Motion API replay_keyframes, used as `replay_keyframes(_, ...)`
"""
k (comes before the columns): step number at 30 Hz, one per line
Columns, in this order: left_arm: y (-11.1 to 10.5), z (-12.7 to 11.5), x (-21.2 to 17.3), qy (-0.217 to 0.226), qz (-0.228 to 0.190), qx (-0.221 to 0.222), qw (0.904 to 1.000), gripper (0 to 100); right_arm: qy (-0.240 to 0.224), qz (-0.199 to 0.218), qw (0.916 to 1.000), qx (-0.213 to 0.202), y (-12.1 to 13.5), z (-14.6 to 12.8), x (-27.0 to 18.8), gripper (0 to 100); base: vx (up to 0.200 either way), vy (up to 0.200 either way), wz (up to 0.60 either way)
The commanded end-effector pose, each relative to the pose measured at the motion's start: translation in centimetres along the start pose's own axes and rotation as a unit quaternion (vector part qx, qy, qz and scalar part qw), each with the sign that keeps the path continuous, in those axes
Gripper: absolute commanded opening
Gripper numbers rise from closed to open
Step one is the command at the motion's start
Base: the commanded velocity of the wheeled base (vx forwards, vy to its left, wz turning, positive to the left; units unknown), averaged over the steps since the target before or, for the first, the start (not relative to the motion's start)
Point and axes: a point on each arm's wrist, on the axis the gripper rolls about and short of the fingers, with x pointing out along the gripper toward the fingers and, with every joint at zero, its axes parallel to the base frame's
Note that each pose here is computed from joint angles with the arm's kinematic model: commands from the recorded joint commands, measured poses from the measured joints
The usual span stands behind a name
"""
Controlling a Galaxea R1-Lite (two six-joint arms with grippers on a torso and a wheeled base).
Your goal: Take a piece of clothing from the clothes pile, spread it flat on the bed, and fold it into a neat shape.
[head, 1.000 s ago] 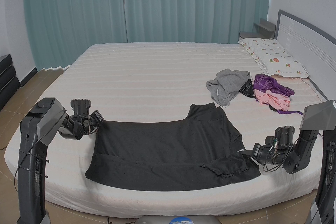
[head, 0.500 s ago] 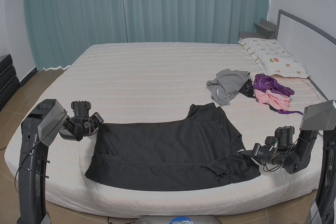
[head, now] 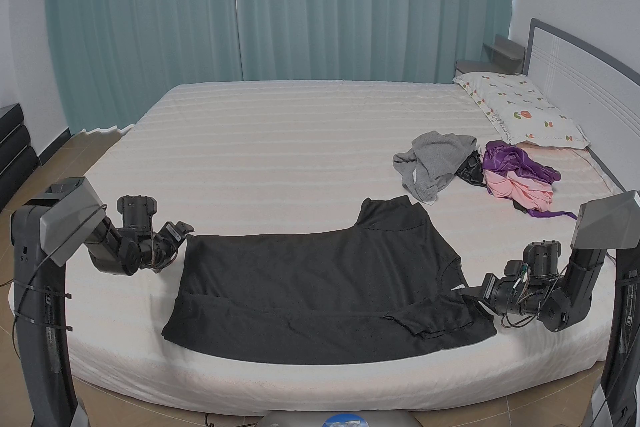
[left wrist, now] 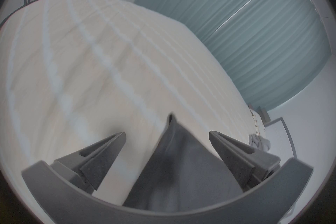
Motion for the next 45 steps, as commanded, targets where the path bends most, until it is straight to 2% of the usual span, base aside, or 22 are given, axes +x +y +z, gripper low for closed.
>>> replay_keyframes(1,-0.5,-1.7,-8.0,0.070,-0.031,0.010,0.9970,100,0.000,0.002,1.0000,-0.001,0.1,0.0,0.0,0,0.000,0.000,0.00)
replay_keyframes(3,-0.1,-3.4,-8.9,0.096,-0.023,0.015,0.9950,100,0.000,0.002,1.0000,-0.001,0.1,0.0,0.0,0,0.000,0.000,0.00)
replay_keyframes(12,-1.1,-6.3,-10.6,0.130,-0.034,0.040,0.9901,100,0.001,0.002,1.0000,0.000,0.0,0.0,-0.1,0,0.000,0.000,0.00)
replay_keyframes(22,-1.3,-7.0,-10.7,0.134,-0.031,0.074,0.9878,100,0.001,0.002,1.0000,0.000,0.0,0.0,-0.1,0,0.000,0.000,0.00)
replay_keyframes(29,-0.2,-7.6,-9.7,0.126,0.004,0.092,0.9878,100,0.001,0.002,1.0000,0.000,0.0,0.0,-0.1,0,0.000,0.000,0.00)
replay_keyframes(45,0.2,-7.8,-8.9,0.122,0.022,0.095,0.9877,100,0.001,0.001,1.0000,0.000,0.0,0.0,0.0,0,0.000,0.000,0.00)
